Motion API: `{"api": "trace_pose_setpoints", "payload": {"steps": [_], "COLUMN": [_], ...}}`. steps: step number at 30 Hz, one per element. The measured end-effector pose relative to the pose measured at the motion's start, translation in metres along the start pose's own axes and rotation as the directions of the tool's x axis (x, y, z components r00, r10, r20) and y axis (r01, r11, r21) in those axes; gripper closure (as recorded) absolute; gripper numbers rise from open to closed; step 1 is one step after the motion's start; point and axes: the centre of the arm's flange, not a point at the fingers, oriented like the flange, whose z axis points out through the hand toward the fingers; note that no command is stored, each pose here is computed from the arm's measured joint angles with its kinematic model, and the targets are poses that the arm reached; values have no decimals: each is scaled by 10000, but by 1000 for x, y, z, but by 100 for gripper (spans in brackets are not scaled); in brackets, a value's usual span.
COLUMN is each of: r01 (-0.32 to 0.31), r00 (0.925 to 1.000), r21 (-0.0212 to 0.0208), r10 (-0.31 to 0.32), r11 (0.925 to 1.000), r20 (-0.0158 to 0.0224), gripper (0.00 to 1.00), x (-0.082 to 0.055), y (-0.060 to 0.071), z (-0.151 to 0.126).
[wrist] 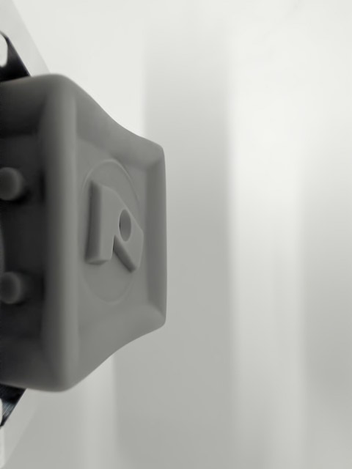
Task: Destack cube
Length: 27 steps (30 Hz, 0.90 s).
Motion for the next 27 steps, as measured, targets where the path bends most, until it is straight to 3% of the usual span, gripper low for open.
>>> {"api": "trace_pose_setpoints", "payload": {"steps": [5,10,27], "r01": [-2,4,6], "r00": [10000,10000,10000], "r21": [22,3,12], "r10": [2,-4,-6], "r11": [10000,10000,10000], "r20": [-25,-21,-28], "gripper": [100,100,100], "x": [0,0,0], "y": [0,0,0], "z": [12,25,54]}}
